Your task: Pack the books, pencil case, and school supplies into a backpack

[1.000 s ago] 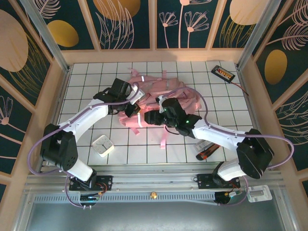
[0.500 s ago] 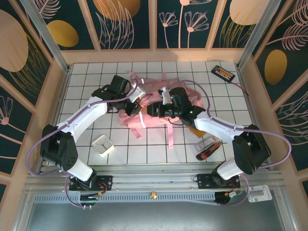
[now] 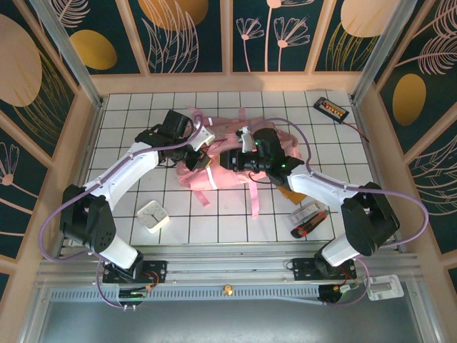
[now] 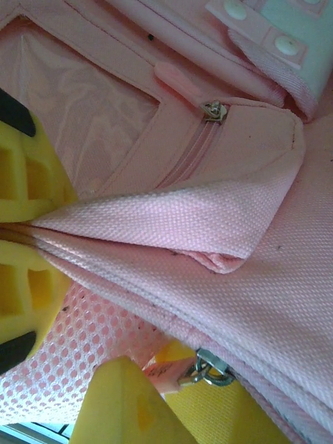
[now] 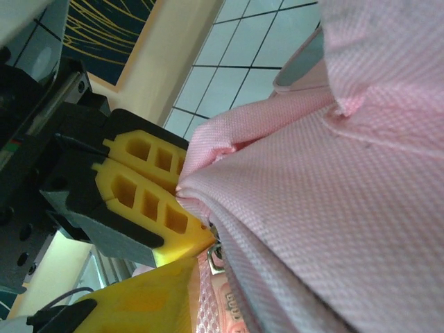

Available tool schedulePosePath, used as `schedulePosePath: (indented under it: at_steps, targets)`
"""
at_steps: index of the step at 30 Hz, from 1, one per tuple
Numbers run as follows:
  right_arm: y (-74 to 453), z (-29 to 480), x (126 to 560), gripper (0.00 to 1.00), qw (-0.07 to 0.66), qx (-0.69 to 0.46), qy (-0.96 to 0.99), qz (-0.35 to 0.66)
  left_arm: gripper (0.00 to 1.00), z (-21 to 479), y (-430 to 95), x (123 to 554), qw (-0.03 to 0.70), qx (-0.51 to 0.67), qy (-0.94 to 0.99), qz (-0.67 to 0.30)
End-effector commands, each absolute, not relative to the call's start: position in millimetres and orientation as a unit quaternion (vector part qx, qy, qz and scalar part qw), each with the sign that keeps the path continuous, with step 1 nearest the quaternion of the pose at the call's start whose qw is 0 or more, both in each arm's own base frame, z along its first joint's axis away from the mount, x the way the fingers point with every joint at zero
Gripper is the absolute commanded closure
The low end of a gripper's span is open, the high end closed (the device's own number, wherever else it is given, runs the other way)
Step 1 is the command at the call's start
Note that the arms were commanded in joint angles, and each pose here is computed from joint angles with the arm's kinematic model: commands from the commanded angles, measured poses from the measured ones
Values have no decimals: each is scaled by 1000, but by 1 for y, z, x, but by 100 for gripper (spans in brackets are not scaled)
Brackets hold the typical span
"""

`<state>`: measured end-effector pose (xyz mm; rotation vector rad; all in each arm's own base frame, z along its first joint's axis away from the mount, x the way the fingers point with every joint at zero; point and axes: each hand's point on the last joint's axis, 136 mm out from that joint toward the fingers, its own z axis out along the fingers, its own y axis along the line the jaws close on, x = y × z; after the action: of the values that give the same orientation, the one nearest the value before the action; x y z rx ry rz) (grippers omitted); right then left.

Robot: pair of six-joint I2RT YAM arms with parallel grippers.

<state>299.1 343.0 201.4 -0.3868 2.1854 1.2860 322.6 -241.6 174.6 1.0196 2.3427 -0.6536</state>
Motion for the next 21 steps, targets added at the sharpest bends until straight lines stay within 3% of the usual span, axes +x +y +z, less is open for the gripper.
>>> schedulePosePath:
  at_steps: [1, 16, 21]
  targets:
    - [356, 224, 308, 71, 313, -143, 788, 511, 100, 234, -279, 308, 293, 408, 793, -345]
    - [333, 211, 312, 96, 332, -108, 822, 449, 100, 233, -273, 318, 305, 397, 805, -317]
    - [323, 212, 312, 97, 332, -101, 824, 447, 100, 232, -271, 319, 305, 393, 810, -311]
